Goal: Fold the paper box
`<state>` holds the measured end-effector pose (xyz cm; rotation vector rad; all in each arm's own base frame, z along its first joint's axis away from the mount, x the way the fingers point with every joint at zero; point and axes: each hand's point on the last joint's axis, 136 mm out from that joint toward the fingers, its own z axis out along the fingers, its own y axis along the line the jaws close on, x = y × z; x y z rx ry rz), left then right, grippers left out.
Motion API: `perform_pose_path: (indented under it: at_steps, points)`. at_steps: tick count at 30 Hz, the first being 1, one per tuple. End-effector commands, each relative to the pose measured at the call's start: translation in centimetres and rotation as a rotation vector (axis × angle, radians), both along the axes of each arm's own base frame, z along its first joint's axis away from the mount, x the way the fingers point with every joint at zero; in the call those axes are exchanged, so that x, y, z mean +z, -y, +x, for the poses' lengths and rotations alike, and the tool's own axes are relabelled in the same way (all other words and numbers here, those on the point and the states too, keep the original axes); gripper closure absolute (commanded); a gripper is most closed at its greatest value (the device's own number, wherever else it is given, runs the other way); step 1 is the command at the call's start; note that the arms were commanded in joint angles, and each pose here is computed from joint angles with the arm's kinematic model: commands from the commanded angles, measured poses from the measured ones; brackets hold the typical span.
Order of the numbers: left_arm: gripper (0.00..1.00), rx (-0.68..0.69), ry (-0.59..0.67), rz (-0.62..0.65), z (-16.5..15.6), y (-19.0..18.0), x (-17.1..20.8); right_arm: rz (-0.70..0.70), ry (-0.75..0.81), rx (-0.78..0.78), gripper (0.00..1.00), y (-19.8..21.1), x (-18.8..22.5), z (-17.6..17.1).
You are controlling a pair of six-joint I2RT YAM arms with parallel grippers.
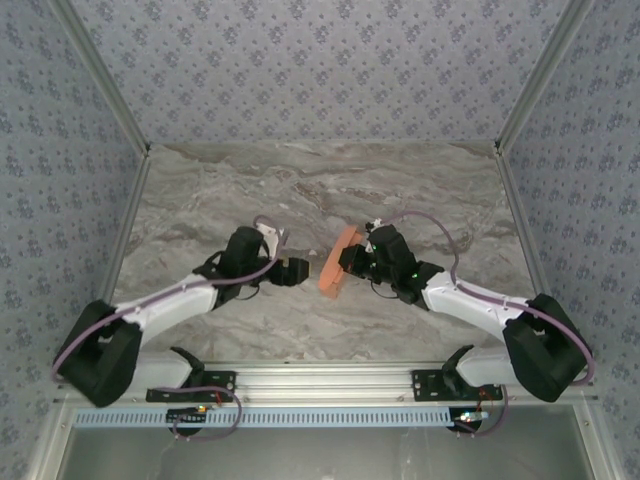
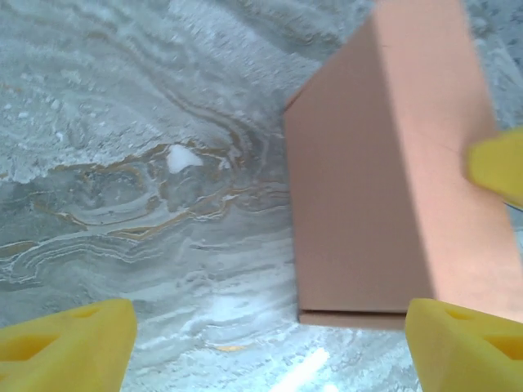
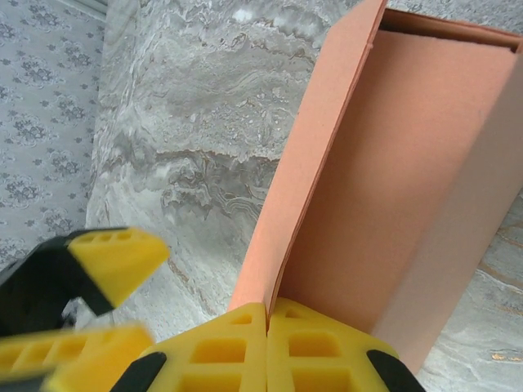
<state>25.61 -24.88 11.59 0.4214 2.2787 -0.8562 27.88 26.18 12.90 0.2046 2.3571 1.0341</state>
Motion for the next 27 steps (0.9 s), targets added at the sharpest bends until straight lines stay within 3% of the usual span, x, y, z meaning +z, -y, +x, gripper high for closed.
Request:
perform_pose_path:
  at_steps: [1,6,21,27]
  points:
    - [0.13,-0.033,0.217,-0.021,-0.5,1.1,3.2,-0.081,-0.043,-0.026,0.93,0.8,-2.1,-0.2]
    - [0.13,-0.124,0.353,0.044,-2.6,3.5,4.1,-0.082,-0.042,-0.027,0.93,0.8,-2.0,-0.1]
    - [0.13,-0.19,0.402,0.166,-2.1,9.5,1.2,-0.086,-0.038,-0.025,0.93,0.8,-1.7,-0.1]
    - [0.21,-0.203,0.403,0.18,-1.9,10.2,0.2,-0.086,-0.034,-0.025,0.93,0.9,-1.6,-0.1]
